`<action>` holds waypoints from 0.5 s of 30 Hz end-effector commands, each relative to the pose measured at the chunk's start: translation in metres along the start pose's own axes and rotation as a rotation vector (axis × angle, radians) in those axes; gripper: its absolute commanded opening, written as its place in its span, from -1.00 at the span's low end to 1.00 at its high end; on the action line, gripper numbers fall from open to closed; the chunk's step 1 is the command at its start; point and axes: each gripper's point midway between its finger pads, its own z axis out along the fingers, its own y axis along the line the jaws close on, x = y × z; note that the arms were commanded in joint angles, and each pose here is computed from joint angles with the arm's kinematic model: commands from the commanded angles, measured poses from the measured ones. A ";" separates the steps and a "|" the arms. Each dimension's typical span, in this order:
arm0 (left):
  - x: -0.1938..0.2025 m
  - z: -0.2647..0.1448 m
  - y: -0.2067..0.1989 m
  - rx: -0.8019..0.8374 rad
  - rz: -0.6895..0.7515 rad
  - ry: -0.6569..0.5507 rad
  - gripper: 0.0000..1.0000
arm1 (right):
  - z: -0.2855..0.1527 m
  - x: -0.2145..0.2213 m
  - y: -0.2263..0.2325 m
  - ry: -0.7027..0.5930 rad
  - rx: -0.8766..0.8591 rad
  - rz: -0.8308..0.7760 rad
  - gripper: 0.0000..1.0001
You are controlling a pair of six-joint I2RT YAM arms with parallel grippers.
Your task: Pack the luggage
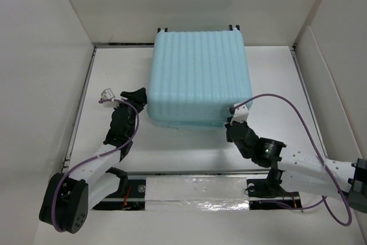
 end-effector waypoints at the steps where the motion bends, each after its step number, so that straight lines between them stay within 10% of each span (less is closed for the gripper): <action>1: 0.057 -0.023 -0.038 0.176 0.034 0.279 -0.09 | -0.043 -0.071 0.097 -0.163 -0.565 0.289 -1.00; 15: 0.116 -0.044 -0.045 0.257 -0.025 0.466 -0.11 | -0.039 -0.092 0.193 -0.156 -0.859 0.237 -1.00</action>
